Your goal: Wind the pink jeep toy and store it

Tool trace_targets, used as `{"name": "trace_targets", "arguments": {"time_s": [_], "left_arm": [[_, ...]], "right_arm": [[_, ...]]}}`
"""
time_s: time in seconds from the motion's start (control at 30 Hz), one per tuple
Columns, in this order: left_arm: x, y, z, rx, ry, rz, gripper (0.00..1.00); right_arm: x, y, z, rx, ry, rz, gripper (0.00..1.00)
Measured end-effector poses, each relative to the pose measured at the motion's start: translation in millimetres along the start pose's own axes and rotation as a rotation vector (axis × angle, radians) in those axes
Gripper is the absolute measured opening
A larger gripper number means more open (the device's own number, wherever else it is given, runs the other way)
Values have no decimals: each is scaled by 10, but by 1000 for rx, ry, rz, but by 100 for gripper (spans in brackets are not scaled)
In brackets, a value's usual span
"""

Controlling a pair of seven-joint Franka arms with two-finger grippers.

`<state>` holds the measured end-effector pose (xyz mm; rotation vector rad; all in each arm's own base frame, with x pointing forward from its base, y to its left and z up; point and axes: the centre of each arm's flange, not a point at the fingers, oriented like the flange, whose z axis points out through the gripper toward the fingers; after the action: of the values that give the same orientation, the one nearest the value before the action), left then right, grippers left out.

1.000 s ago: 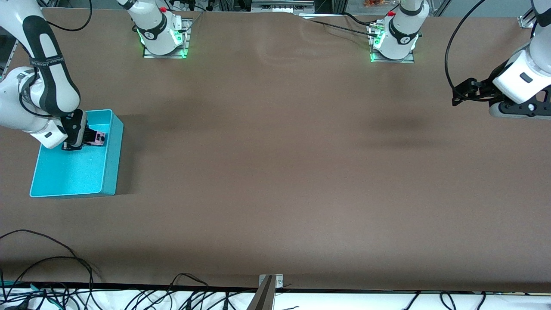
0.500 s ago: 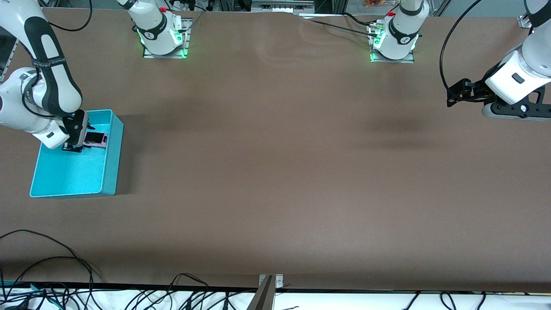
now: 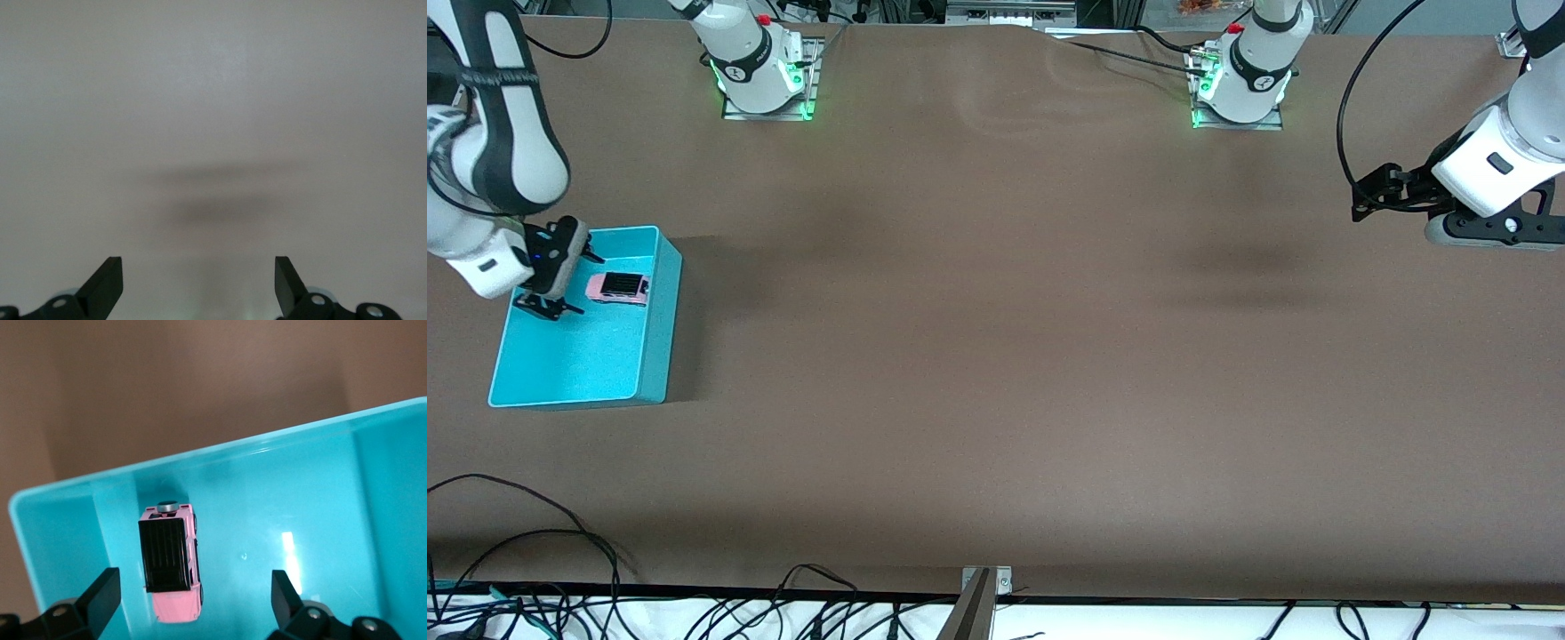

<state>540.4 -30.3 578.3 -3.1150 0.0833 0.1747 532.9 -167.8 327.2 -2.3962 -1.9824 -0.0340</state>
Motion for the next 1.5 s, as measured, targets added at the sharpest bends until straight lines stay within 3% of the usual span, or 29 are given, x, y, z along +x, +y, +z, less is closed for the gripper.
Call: {"name": "trace_targets", "arguments": {"time_s": [0.2, 0.47, 0.67, 0.93, 1.07, 1.27, 1.5], "left_arm": [[1, -7, 7, 0, -3, -3, 100], [-2, -40, 35, -1, -19, -9, 100], [22, -74, 87, -3, -31, -15, 100], [37, -89, 113, -4, -37, -18, 100], [37, -91, 114, -4, -37, -18, 100], [37, -94, 114, -4, -37, -18, 100], [37, -97, 114, -4, -37, -19, 100]], "right_arm": [[154, -27, -429, 22, 25, 170, 100], [730, 71, -1038, 40, 33, 352, 100], [1076, 110, -1515, 80, 19, 604, 100], [1431, 151, -2026, 53, 25, 1028, 100], [1547, 140, -2289, 30, 10, 1174, 100], [1615, 108, -2506, -14, -38, 1271, 100], [1601, 57, -2583, 2, -71, 1342, 100]]}}
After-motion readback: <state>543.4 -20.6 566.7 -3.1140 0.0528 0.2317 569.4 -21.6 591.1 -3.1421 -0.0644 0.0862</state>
